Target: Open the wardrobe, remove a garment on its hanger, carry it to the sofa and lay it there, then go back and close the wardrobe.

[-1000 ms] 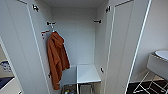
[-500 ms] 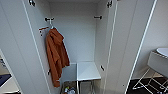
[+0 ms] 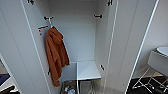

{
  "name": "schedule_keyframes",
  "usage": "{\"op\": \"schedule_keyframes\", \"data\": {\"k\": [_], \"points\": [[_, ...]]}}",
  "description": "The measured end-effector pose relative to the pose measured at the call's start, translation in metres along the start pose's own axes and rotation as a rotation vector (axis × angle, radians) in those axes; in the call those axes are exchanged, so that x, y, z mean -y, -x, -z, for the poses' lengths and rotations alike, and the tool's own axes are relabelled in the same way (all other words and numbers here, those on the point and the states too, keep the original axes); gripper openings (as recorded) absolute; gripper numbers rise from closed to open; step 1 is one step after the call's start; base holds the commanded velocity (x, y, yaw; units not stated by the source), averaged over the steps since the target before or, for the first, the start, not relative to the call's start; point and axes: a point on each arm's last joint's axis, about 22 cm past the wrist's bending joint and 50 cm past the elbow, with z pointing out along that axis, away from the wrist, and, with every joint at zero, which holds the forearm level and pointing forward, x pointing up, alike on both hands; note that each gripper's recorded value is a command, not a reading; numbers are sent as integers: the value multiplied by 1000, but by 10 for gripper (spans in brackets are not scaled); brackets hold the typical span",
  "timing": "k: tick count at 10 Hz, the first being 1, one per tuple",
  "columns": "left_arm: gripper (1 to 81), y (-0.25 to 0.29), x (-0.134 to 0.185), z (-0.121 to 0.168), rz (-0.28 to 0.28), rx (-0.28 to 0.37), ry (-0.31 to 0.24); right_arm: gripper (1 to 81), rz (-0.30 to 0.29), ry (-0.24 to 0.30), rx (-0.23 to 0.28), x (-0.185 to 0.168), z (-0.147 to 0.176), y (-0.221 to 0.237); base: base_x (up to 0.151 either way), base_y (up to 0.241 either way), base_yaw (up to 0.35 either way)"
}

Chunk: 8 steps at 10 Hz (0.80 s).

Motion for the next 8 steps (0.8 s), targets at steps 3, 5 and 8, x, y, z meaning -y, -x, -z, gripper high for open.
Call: {"op": "schedule_keyframes", "data": {"k": [3,5,8], "points": [[811,33,-61,-40,-31,84,68,811,-25,-190,73,101,-11,25,0,0,0],[811,63,-108,-65,-60,144,123,811,-16,-297,138,155,-5,54,0,0,0],[811,124,-171,-97,-82,234,209,811,29,-489,245,247,21,112,0,0,0]]}}
